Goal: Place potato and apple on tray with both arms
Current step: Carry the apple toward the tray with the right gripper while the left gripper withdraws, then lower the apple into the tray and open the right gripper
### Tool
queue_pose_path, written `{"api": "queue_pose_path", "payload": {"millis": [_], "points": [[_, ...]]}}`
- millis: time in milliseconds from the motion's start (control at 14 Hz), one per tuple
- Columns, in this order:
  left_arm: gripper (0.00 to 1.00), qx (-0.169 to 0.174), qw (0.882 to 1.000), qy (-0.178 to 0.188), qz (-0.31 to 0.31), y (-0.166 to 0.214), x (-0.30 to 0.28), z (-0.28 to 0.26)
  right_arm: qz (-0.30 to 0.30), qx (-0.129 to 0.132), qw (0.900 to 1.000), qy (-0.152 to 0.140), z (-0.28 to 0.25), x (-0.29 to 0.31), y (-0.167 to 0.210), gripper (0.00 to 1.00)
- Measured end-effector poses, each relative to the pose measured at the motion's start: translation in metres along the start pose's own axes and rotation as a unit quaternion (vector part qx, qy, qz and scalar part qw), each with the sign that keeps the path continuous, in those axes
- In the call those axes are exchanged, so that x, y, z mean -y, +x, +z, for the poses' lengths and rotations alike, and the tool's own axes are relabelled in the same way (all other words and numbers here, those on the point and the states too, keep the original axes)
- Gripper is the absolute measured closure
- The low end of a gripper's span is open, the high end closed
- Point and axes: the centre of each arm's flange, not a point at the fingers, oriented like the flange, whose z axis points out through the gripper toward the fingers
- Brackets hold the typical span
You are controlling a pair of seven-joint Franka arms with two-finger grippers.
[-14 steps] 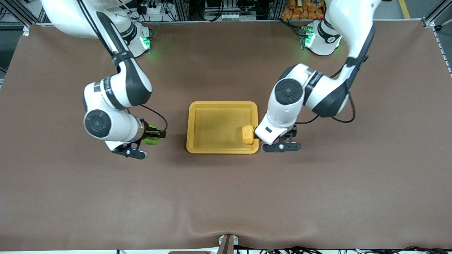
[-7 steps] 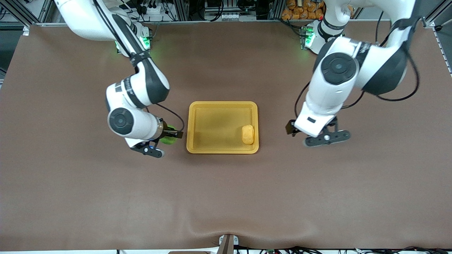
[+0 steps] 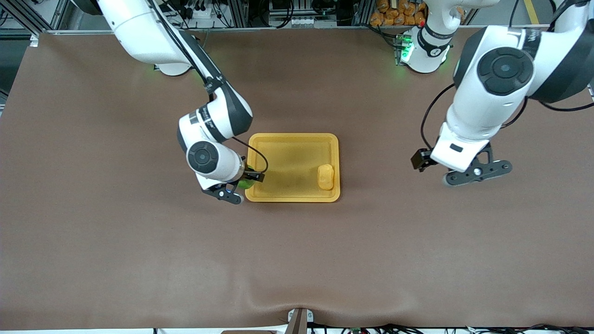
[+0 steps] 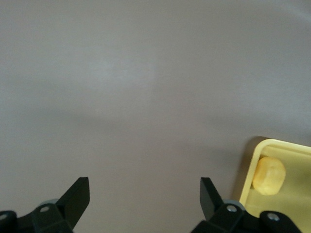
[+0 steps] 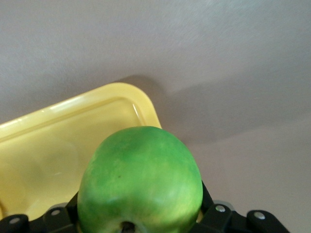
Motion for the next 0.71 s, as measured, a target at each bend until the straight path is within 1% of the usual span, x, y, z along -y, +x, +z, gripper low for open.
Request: {"api": "queue_pose_path", "payload": {"millis": [214, 357, 714], "points": [[0.0, 0.008, 1.0, 0.01, 0.014, -0.003, 0.022, -0.013, -0.008, 0.0, 1.0, -0.004, 0.018, 0.01, -0.008, 0.15], [0.0, 0.012, 0.999, 0.014, 0.032, 0.001, 0.048, -0.02, -0.009, 0.002, 1.0, -0.007, 0.022, 0.013, -0.011, 0.15], [0.0, 0.035, 0.996, -0.001, 0.08, 0.018, 0.125, -0.02, -0.002, 0.007, 1.0, -0.016, 0.039, 0.02, -0.02, 0.15]]}}
